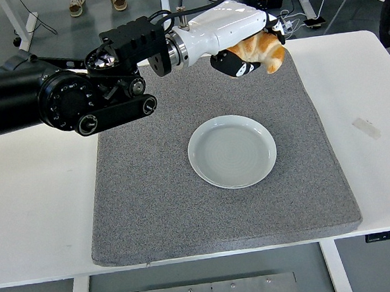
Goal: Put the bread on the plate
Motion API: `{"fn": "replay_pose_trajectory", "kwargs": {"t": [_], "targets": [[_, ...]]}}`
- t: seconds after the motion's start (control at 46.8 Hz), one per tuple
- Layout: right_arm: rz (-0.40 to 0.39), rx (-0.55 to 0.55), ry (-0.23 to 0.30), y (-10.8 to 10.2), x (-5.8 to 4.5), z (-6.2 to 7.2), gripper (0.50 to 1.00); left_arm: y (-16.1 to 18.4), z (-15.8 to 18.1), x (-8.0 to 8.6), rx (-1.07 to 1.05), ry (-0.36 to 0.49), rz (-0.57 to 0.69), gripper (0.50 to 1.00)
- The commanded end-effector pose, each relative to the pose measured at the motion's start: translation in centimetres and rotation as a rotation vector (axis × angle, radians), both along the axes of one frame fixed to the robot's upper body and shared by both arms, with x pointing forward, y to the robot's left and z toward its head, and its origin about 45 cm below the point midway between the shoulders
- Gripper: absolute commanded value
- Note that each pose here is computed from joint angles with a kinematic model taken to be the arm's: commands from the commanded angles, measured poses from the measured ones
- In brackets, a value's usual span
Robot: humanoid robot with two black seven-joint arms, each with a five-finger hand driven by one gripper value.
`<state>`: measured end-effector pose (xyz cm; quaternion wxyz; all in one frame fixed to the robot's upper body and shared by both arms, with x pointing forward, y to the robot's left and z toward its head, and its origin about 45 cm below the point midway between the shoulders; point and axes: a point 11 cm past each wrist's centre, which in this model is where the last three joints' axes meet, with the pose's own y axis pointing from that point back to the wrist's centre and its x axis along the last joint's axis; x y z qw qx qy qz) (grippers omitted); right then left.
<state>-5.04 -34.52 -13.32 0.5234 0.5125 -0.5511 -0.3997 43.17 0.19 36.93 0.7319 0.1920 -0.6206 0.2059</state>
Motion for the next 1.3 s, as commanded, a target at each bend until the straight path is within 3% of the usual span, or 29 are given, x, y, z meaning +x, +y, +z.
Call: {"fn": "replay_pose_trajectory", "kwargs": {"t": [0.0, 1.282], "targets": [[-0.002, 0.001, 0.0, 0.0, 0.0, 0.0, 1.0, 0.2, -0.8, -0.1, 0.017, 0.01, 0.001, 0.5], [0.0, 0.0, 0.0, 0.0, 0.0, 0.0, 1.0, 3.7, -11.9, -2.6, 0.142, 0.136, 0.009, 0.5]]}}
